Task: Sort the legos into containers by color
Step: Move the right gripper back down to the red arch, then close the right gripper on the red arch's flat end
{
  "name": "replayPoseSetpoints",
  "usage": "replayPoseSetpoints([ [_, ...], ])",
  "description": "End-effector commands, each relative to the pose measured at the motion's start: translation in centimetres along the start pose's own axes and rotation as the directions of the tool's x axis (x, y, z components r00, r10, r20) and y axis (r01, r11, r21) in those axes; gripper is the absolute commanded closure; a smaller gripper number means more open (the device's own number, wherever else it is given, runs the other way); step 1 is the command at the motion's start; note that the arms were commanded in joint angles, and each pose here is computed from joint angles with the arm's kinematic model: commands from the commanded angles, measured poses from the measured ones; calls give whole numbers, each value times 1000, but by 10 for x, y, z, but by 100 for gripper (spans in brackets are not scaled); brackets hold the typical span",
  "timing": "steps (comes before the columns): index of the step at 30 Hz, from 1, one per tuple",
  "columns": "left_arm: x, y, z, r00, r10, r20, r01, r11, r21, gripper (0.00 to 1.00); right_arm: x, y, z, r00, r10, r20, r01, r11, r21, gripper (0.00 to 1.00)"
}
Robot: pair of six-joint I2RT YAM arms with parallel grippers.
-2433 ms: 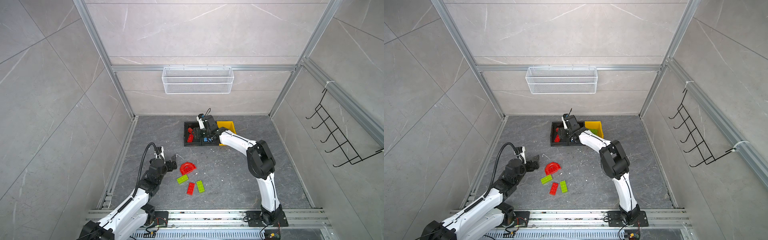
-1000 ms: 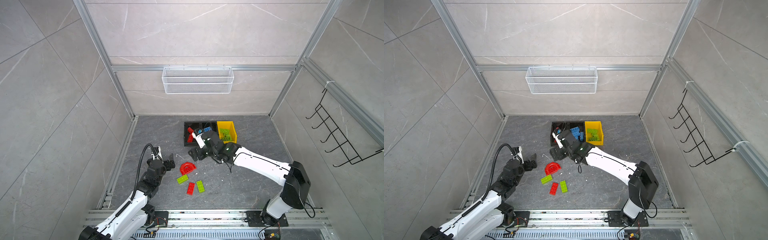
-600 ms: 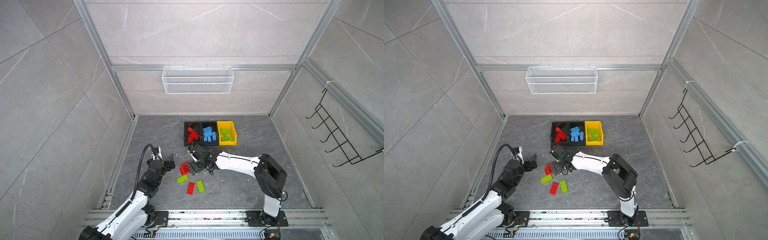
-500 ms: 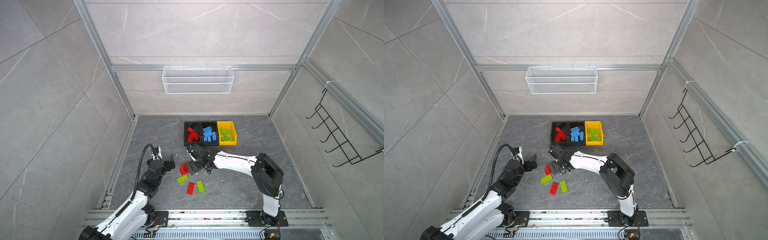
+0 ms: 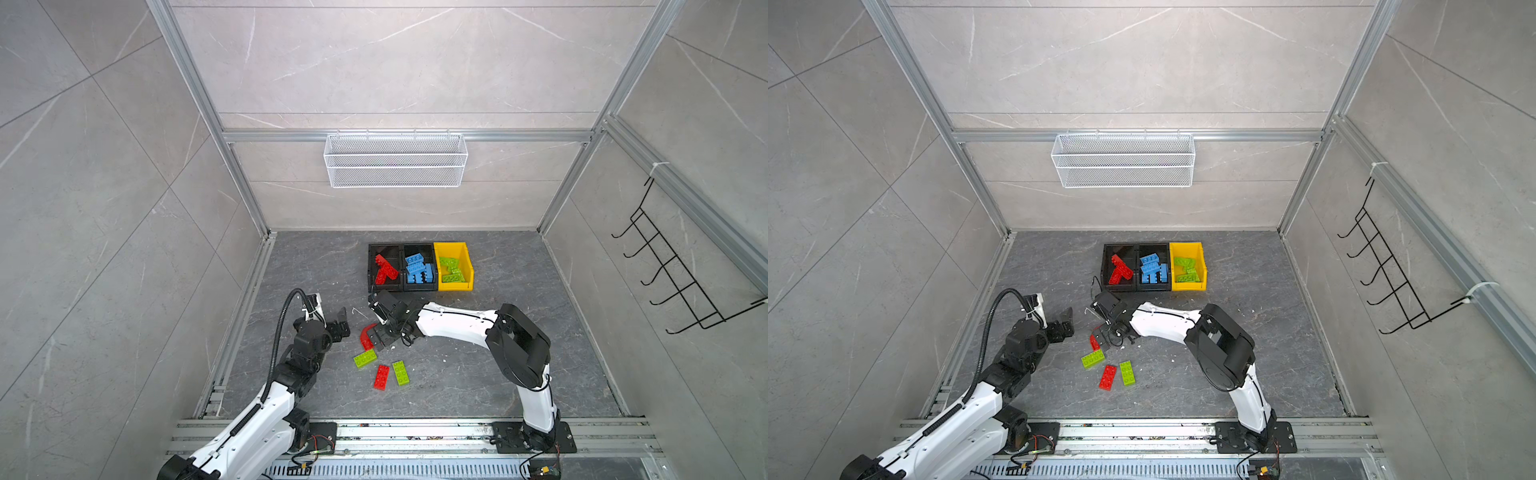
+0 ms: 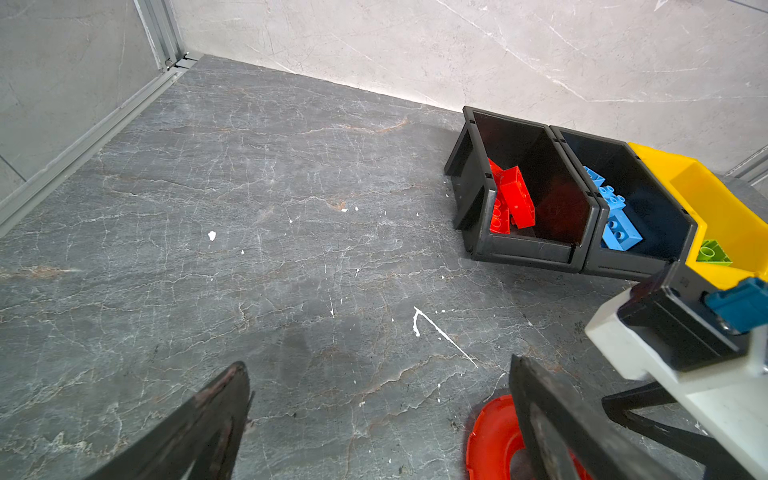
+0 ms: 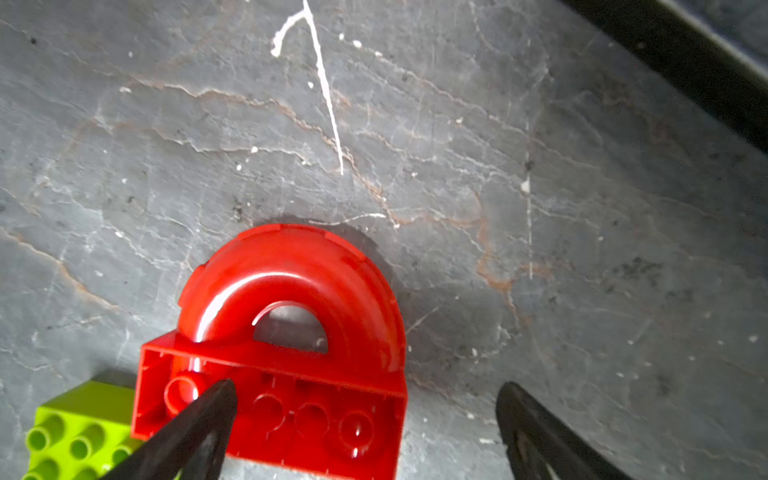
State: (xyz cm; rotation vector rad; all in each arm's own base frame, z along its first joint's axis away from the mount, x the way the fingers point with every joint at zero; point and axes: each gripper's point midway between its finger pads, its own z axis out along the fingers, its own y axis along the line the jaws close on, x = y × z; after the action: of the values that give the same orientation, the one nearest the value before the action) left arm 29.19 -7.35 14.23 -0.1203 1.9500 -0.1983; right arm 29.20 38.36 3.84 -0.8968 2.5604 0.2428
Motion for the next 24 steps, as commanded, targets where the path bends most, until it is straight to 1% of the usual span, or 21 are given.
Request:
replayPoseSetpoints([
  [1, -4, 4, -1, 1000, -15, 24, 15, 1000, -15, 1, 18, -29, 5, 995, -22, -96, 30, 996, 89, 0],
  [3, -4, 4, -1, 1000, -15, 23, 16, 1000, -15, 1, 24, -46, 0, 994, 7, -107, 3, 995, 96, 0],
  [5, -5, 3, -1, 999, -17, 27, 18, 1000, -11, 1, 27, -62, -10, 995, 42, -95, -33, 995, 95, 0],
  [8, -6, 3, -1, 999, -18, 29, 19, 1000, -13, 1, 27, -82, -31, 996, 61, -68, -51, 989, 139, 0],
  [10, -4, 3, 0, 1000, -19, 23, 19, 1000, -11, 1, 27, -92, -47, 996, 65, -60, -54, 983, 173, 0],
  [12, -4, 3, 0, 1000, -20, 21, 20, 1000, -10, 1, 24, -93, -61, 995, 86, -40, -78, 982, 173, 1],
  [14, -4, 2, 0, 1000, -19, 20, 19, 1000, -9, 1, 21, -83, -71, 992, 127, -10, -125, 986, 112, 4],
  [16, -4, 2, 0, 999, -22, 23, 22, 1000, -6, 1, 16, -69, -75, 984, 179, 23, -179, 984, 23, 12],
  [18, -5, 2, -1, 999, -24, 25, 24, 1000, -6, 1, 12, -61, -74, 977, 208, 37, -207, 978, -31, 19],
  [21, -5, 2, -1, 999, -23, 25, 24, 1000, -7, 1, 8, -58, -63, 978, 205, 23, -204, 978, -41, 25],
  [24, -5, 3, -1, 999, -23, 25, 23, 1000, -9, 1, 2, -56, -52, 991, 136, 11, -136, 990, -40, 30],
])
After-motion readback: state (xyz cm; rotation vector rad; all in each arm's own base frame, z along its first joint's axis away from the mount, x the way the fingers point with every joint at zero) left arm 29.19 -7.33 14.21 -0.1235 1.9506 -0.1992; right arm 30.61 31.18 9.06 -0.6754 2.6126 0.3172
